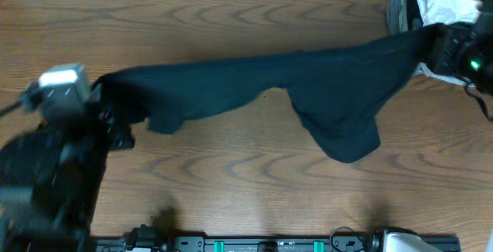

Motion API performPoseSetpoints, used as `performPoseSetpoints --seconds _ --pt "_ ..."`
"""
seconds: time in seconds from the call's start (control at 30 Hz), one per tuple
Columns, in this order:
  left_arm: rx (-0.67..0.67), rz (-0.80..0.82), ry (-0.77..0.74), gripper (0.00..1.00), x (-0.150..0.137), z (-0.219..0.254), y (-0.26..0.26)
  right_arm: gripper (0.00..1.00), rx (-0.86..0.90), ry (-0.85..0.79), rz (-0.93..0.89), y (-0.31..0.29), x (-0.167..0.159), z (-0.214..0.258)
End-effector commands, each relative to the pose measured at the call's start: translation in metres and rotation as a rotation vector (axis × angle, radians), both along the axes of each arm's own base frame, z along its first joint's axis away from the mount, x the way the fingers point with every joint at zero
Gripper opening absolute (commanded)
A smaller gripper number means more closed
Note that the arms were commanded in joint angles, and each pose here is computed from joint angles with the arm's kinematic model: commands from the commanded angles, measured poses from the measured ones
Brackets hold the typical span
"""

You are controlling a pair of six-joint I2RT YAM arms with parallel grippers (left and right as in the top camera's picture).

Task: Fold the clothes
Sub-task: 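Lift the shirt with both grippers and stretch it apart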

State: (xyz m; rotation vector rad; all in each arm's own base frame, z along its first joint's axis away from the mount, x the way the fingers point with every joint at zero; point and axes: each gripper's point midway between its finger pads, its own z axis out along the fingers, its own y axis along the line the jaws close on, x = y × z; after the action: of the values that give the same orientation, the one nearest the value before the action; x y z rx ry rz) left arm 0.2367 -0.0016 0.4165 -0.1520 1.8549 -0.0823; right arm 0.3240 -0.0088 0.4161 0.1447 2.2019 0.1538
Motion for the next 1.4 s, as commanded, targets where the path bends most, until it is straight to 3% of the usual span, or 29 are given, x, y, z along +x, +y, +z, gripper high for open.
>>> performPoseSetpoints --seconds 0.0,0.3,0.93,1.17,1.37 --pt "-0.028 0.042 -0.112 0.06 -0.028 0.029 0.008 0.01 -0.048 -0.1 -0.086 -0.021 -0.032 0.037" --pt "-0.043 0.025 -0.254 0.06 -0.077 0.063 0.009 0.01 -0.086 -0.159 -0.136 -0.024 -0.095 0.059" --pt "-0.05 0.024 -0.354 0.06 -0.116 0.102 0.012 0.01 -0.141 -0.385 -0.183 -0.018 -0.168 0.124" --pt "-0.036 0.056 -0.288 0.06 -0.109 0.088 0.017 0.01 -0.136 -0.283 -0.248 -0.029 -0.167 0.104" --pt "0.002 0.167 -0.15 0.06 -0.087 0.061 0.034 0.01 -0.127 -0.129 -0.239 -0.036 -0.131 0.076"
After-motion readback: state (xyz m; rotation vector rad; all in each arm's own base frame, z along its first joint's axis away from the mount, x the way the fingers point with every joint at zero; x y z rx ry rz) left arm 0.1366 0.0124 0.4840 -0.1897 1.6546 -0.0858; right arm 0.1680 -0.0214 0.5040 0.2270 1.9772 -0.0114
